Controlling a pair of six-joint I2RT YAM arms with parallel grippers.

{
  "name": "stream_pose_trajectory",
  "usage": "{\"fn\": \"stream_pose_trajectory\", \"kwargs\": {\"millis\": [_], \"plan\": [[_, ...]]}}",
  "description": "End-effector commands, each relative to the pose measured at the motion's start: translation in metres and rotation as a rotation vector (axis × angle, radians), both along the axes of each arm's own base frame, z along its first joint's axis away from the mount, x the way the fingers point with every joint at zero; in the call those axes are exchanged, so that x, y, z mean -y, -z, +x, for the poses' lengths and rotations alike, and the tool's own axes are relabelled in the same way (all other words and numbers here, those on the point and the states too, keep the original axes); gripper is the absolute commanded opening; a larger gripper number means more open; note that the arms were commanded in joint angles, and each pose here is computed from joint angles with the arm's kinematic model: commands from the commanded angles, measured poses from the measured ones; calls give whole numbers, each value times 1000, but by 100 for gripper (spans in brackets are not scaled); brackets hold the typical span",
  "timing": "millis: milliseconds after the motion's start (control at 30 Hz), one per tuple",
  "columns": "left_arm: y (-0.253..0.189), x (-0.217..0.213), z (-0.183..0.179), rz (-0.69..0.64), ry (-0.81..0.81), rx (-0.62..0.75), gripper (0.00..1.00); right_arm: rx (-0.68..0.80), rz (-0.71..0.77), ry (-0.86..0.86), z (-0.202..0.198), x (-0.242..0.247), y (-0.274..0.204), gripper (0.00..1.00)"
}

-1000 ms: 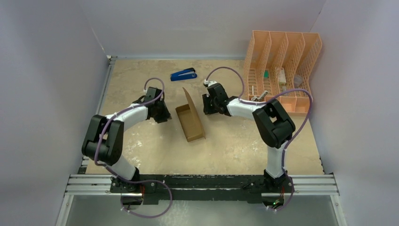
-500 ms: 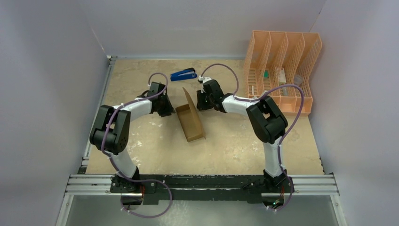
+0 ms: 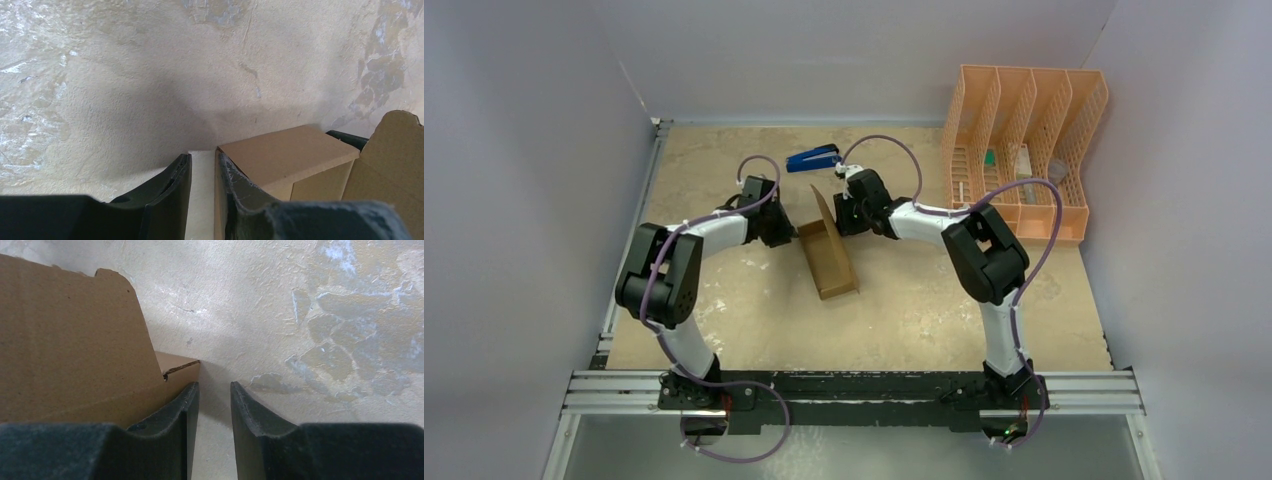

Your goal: Fold the paper box

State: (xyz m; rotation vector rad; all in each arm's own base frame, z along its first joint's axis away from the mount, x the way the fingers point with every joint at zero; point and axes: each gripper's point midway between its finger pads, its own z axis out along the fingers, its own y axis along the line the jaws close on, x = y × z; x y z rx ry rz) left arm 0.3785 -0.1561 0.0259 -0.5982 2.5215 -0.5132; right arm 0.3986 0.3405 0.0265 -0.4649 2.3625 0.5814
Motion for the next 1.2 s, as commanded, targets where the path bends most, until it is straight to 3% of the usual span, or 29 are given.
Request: {"fn": "stream_pose_trajectory", "kwargs": {"millis": [0,167,333,500,633,767,967,1167], "plan": [[-16,13,-5,-51,39,41,27,46,-11,-52,2,-11,-24,35],[-27,-22,-11,3,18,36,30,111,-147,58,13,36,-43,40],[-64,-57,-3,149,41,76,40,113,-250,132,-5,75,-61,49],[-93,-50,17,166,135,149,52,102,-243,201,-37,101,-84,55],[-100,-28,27,86,231,184,54,119,-205,182,-72,97,-112,57],[-103,-27,29,88,247,198,55,185,-205,147,-102,76,-160,58],[-91,-43,17,150,191,150,55,216,-173,110,-129,37,-215,60],[-87,-72,-3,267,105,111,56,222,-269,101,-135,14,-215,61]]}}
